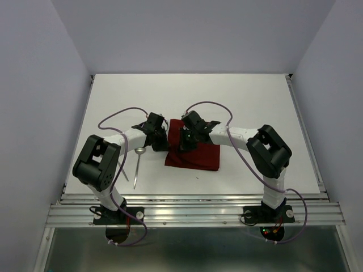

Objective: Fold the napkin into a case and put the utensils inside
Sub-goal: Fold the square-folded napkin at the center of the board.

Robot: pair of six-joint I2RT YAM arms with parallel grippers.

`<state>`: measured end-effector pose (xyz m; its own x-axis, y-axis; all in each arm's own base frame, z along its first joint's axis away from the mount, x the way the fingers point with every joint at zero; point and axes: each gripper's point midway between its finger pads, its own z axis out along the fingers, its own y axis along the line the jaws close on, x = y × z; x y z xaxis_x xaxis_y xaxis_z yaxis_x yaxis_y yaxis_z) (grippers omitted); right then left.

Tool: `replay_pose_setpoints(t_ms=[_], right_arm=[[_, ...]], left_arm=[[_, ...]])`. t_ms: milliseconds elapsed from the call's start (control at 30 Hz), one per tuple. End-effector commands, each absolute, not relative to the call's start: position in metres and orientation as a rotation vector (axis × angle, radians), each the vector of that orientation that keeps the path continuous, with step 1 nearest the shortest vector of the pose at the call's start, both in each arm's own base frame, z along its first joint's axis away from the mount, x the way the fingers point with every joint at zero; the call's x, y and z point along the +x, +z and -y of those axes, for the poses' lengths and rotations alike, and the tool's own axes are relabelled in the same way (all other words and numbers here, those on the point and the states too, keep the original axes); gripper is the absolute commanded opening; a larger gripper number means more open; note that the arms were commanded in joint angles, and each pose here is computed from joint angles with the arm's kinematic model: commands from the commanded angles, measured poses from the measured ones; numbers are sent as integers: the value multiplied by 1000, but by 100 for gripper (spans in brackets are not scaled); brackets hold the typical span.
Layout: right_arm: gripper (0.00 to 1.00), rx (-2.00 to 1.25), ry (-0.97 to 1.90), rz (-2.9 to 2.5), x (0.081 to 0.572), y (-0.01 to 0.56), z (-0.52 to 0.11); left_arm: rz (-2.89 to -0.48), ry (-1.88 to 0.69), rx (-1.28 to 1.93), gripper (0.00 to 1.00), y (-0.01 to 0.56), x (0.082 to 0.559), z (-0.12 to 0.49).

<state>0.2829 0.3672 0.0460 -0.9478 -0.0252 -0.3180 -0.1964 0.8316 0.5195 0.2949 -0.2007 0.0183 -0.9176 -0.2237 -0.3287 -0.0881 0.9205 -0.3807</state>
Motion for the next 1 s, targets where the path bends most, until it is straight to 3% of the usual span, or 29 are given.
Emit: replay_pose_setpoints(t_ms=[0,400,700,767,833,867,933,967], right_arm=[[1,-251,928,-2635,286,66,-397],[1,-297,853,-2602,284,78,-385],[1,-199,670,-2625,277,73,-335],[4,-126,636,-2624,274,74,-311],[9,-31,615,-2589,279,85,-288],[15,2,589,-2609,273,77,-275],[20,67,576,-2598,272,79,-257],[29,132,591,-2562,276,90,-244]], left_arm=[[-2790,-400,-231,0,11,265,180],[-2666,-318,-354,0,56,279,141],[-2660,-431,-267,0,62,291,169],[-2664,-445,-255,9,59,288,172],[-2669,-457,-245,27,54,284,172],[-2670,-467,-241,43,53,282,173],[-2677,-483,-231,53,47,278,174],[-2685,-492,-220,59,45,275,174]])
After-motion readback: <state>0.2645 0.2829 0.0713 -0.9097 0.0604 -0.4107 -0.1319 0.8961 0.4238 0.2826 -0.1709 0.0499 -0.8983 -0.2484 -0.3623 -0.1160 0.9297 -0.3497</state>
